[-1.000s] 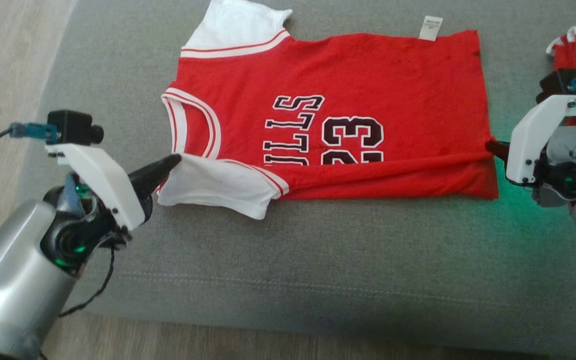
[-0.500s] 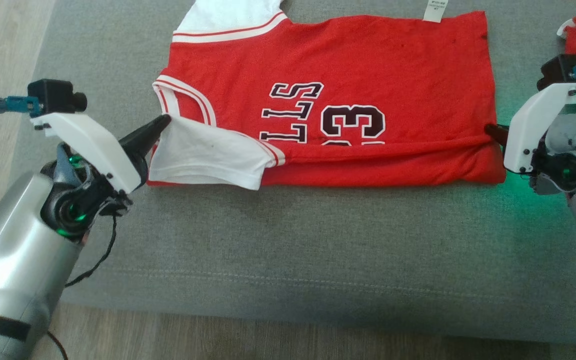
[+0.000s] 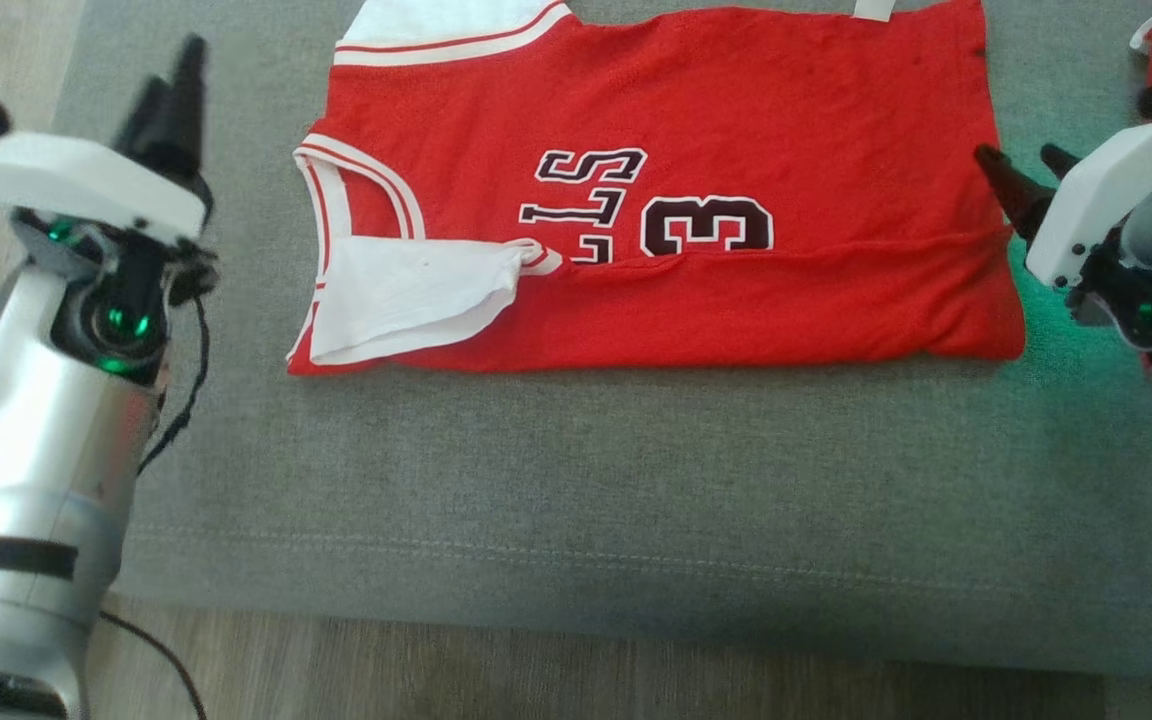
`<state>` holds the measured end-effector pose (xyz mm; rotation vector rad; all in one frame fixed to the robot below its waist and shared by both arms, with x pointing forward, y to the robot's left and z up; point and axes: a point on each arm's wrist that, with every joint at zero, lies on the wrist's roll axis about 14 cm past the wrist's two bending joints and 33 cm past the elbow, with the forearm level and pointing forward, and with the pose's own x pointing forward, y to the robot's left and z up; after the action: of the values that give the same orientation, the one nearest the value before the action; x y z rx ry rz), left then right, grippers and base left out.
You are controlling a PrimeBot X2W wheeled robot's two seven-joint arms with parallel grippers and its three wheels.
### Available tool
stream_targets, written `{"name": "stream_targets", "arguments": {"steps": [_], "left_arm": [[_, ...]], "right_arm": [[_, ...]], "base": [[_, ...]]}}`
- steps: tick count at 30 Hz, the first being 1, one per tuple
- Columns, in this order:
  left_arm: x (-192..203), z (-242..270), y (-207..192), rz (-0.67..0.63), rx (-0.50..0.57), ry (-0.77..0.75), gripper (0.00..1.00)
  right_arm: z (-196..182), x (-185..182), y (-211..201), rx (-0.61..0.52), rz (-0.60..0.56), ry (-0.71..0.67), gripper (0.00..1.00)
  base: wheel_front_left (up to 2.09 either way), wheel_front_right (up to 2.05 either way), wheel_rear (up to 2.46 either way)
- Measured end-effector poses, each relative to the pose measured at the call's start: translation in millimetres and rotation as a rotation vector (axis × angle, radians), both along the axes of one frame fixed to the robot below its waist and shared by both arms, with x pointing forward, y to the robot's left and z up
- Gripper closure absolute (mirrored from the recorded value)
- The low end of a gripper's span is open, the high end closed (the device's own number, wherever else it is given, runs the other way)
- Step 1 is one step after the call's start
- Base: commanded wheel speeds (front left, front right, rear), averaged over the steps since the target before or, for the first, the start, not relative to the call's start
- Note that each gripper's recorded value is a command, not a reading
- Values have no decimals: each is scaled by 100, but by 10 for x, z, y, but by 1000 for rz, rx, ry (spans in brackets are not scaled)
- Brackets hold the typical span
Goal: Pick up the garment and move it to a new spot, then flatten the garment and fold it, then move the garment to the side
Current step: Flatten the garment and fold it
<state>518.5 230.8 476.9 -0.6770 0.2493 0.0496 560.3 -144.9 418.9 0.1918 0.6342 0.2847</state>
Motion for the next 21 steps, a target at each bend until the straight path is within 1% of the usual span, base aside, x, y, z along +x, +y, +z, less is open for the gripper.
{"name": "stream_targets", "arguments": {"steps": [4, 6, 8, 11, 13, 15, 18, 21], "left_arm": [[69, 198, 143, 91, 29, -121, 0], [61, 274, 161, 96, 71, -166, 0], [54, 396, 127, 82, 104, -212, 0], [-2, 655, 98, 71, 151, -301, 0], [-98, 837, 126, 100, 192, -364, 0], [-253, 934, 113, 128, 218, -414, 0], [-531, 920, 2, 141, 257, -441, 0], [-802, 887, -85, 150, 305, -453, 0]], "right_arm": [[120, 60, 37, 29, -22, -91, 0], [261, 106, 22, 33, -35, -173, 0], [466, 153, 18, 60, -55, -268, 0], [756, 157, 53, 71, -51, -410, 0], [852, 88, 66, 58, -38, -482, 0], [863, -23, 57, 41, -29, -519, 0], [835, -212, 59, 5, -8, -546, 0], [942, -366, 59, 13, -24, -597, 0]], "base": [[0, 0, 0], [0, 0, 0], [0, 0, 0], [0, 0, 0], [0, 0, 0], [0, 0, 0], [0, 0, 0], [0, 0, 0]]}}
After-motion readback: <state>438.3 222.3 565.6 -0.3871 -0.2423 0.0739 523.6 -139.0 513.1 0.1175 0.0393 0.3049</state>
